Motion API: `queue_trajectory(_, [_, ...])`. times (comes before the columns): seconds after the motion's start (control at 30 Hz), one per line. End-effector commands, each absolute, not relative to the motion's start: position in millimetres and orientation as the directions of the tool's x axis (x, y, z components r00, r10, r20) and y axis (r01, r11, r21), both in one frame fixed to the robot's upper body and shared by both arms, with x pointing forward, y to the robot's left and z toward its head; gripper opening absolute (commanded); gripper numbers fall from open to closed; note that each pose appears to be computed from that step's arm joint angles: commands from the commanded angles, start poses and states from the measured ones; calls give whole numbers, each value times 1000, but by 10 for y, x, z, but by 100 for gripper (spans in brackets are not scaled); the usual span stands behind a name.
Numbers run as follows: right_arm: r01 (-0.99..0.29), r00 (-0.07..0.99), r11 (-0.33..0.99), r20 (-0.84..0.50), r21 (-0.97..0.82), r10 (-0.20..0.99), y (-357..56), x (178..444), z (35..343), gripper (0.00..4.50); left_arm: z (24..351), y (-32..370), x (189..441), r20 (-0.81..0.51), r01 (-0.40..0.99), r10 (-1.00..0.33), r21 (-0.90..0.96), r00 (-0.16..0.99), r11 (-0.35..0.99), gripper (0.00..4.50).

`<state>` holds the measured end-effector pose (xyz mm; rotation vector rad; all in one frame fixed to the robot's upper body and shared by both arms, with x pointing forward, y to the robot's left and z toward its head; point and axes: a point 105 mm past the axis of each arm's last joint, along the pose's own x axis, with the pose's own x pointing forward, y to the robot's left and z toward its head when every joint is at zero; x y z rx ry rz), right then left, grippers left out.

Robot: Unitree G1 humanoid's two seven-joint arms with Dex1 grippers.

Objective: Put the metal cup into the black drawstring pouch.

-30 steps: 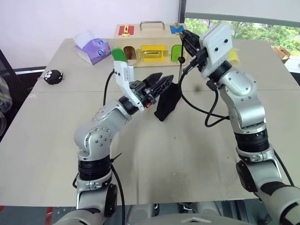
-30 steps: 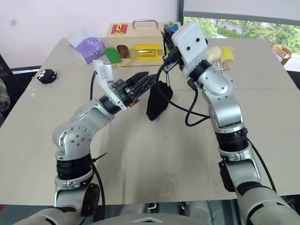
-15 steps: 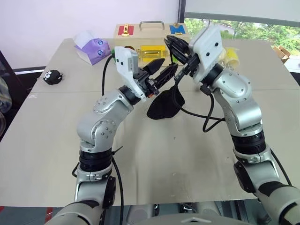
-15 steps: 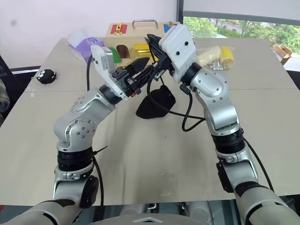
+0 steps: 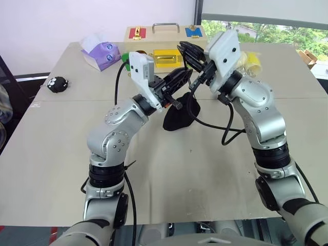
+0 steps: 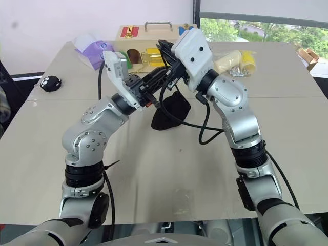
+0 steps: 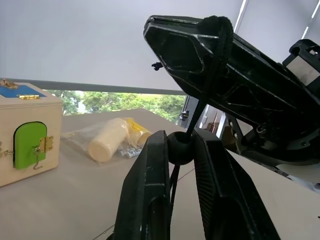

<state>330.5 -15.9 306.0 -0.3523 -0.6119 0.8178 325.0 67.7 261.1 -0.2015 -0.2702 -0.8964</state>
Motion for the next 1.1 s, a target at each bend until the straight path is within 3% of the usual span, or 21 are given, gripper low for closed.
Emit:
queue_trajectory(0.03, [-446, 499, 757, 569, -478, 653, -298, 3224, 3572, 0, 2533, 684, 3241, 271, 776, -747, -1, 608, 631, 16])
queue_trajectory(0.2, [-200, 539, 940, 770, -278, 342, -878, 3344, 4121, 0, 2253, 775, 3331, 177, 736, -725, 7, 665, 677, 16])
queue_trajectory(0.3, [-185, 463, 978, 869, -98, 174, -1205, 3237, 4391, 0, 2050, 824, 3346, 113, 726, -722, 17, 682, 688, 16])
queue_trajectory(0.37, [-197, 414, 979, 900, -56, 135, -1278, 3148, 4486, 0, 1957, 843, 3344, 89, 722, -721, 23, 688, 692, 16])
queue_trajectory(0.5, [-232, 409, 969, 895, -88, 178, -1189, 3139, 4469, 0, 1891, 860, 3359, 79, 714, -713, 29, 697, 700, 16])
queue_trajectory(0.6, [-308, 441, 939, 852, -151, 281, -983, 3190, 4308, 0, 1977, 861, 3372, 123, 714, -710, 10, 694, 700, 16])
queue_trajectory(0.67, [-375, 453, 907, 816, -190, 358, -837, 3204, 4195, 0, 2072, 854, 3360, 170, 721, -712, 17, 681, 693, 121])
queue_trajectory(0.8, [-500, 449, 824, 734, -266, 510, -583, 3180, 3963, 0, 2301, 890, 3359, 292, 713, -668, -80, 685, 696, 284])
queue_trajectory(0.93, [-538, 454, 789, 686, -298, 569, -503, 3176, 3807, 0, 2477, 1052, 3301, 403, 723, -610, -254, 683, 642, 284])
queue_trajectory(1.1, [-573, 456, 769, 669, -283, 586, -510, 3161, 3748, 0, 2205, 1491, 3336, 291, 602, -533, -263, 795, 754, 284])
